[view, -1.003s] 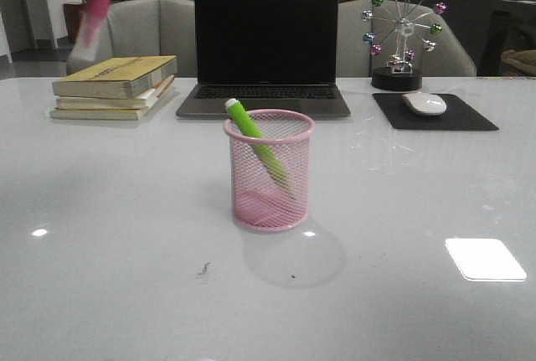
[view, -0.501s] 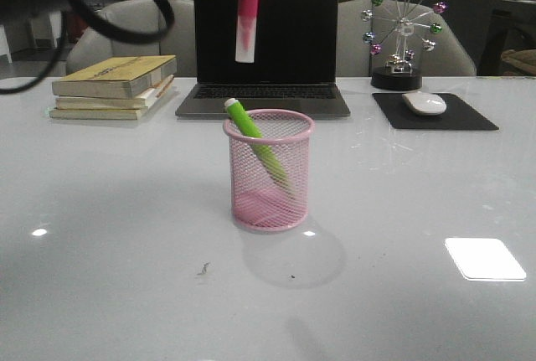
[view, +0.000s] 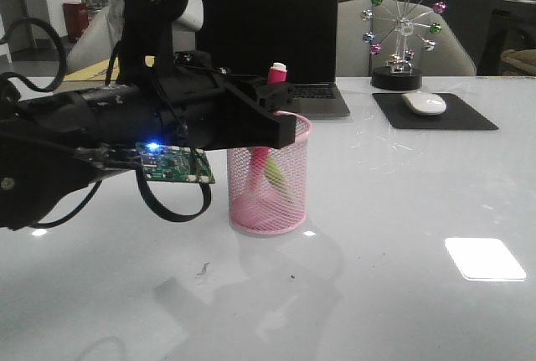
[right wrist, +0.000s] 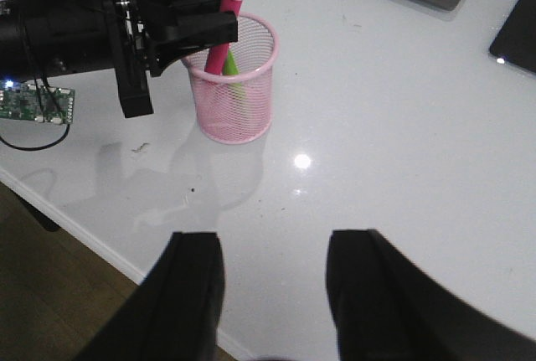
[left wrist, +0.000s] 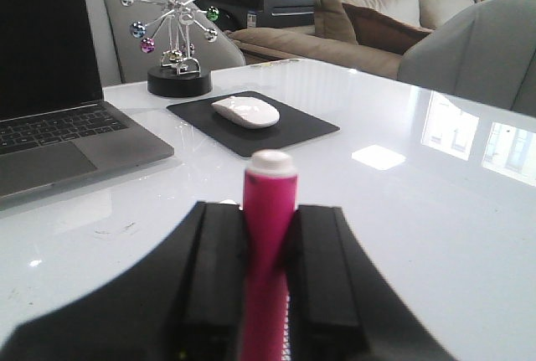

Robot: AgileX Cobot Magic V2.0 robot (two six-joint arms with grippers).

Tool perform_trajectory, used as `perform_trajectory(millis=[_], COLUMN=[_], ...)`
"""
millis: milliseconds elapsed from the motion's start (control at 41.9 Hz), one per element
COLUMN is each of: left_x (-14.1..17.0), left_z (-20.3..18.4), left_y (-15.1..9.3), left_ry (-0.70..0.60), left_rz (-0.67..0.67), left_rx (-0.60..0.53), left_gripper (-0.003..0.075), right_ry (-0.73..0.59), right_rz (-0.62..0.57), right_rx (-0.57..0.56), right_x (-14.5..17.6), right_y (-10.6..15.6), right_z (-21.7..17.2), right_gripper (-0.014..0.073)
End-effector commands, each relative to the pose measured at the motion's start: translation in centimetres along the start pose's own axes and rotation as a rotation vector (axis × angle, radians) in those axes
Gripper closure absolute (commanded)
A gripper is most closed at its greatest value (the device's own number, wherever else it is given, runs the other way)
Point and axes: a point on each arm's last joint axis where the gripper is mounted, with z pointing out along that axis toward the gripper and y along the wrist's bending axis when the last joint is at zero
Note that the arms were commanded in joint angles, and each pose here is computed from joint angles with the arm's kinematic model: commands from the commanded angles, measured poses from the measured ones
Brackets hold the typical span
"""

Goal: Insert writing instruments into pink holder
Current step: 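Lower the pink marker into the holder and open the left gripper, then withdraw the left gripper up and away from the holder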

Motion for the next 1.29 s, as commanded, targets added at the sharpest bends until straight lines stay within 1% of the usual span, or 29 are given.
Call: perform_trajectory(millis=[0,72,119,191,263,334,406,454,501,549,573,597,621,716,788,860,979,1074,1146,1265], left_x=[-4.3,-4.3,-4.4,-4.5,-4.9,-5.9,-7.2,-8.5,-9.7,-11.5,-12.0,-13.1,-13.7,-16.9,-18.9,-20.4,-21.9,-22.3,-22.4,-22.0], left_z=[0.0,0.0,0.1,0.2,0.4,0.7,1.0,1.0,0.9,0.5,0.3,-0.1,-0.4,-2.4,-4.4,-6.5,-10.2,-12.8,-14.3,-16.3], left_y=[-0.5,-0.4,-0.4,-0.4,-0.4,-0.5,-0.5,-0.6,-0.6,-0.6,-0.6,-0.7,-0.7,-1.0,-1.1,-1.1,-1.1,-1.1,-1.2,-1.5], left_ry=[-0.304,-0.306,-0.309,-0.315,-0.313,-0.280,-0.198,-0.127,-0.027,0.023,0.076,0.091,0.136,0.249,0.343,0.415,0.518,0.601,0.638,0.635], left_rz=[-0.003,-0.006,-0.005,-0.005,-0.004,0.000,0.007,0.014,0.018,0.022,0.024,0.030,0.044,0.128,0.131,0.125,0.115,0.106,0.091,0.062], left_rx=[0.028,0.022,0.023,0.023,0.022,0.017,0.008,0.000,-0.017,-0.028,-0.036,-0.040,-0.043,-0.054,-0.086,-0.113,-0.152,-0.177,-0.183,-0.173], left_gripper=[0.0609,0.0538,0.0459,0.0372,0.0328,0.0325,0.0325,0.0325,0.0325,0.0325,0.0325,0.0325,0.0325,0.0325,0.0325,0.0325,0.0327,0.0327,0.0327,0.0327], right_ry=[-0.103,-0.103,-0.103,-0.103,-0.103,-0.103,-0.103,-0.103,-0.103,-0.103,-0.103,-0.103,-0.103,-0.103,-0.103,-0.103,-0.103,-0.103,-0.103,-0.103], right_rz=[-0.010,-0.010,-0.010,-0.010,-0.010,-0.010,-0.010,-0.010,-0.010,-0.010,-0.010,-0.010,-0.010,-0.010,-0.010,-0.010,-0.010,-0.010,-0.010,-0.010], right_rx=[0.003,0.003,0.003,0.003,0.003,0.003,0.003,0.003,0.003,0.003,0.003,0.003,0.003,0.003,0.003,0.003,0.003,0.003,0.003,0.003], right_x=[-1.4,-1.4,-1.4,-1.4,-1.4,-1.4,-1.4,-1.4,-1.4,-1.4,-1.4,-1.4,-1.4,-1.4,-1.4,-1.4,-1.4,-1.4,-1.4,-1.4], right_y=[0.0,0.0,0.0,0.0,0.0,0.0,0.0,0.0,0.0,0.0,0.0,0.0,0.0,0.0,0.0,0.0,0.0,0.0,0.0,0.0], right_z=[-0.5,-0.5,-0.5,-0.5,-0.5,-0.5,-0.5,-0.5,-0.5,-0.5,-0.5,-0.5,-0.5,-0.5,-0.5,-0.5,-0.5,-0.5,-0.5,-0.5], right_gripper=[0.0179,0.0179,0.0179,0.0179,0.0179,0.0179,0.0179,0.0179,0.0179,0.0179,0.0179,0.0179,0.0179,0.0179,0.0179,0.0179,0.0179,0.0179,0.0179,0.0179])
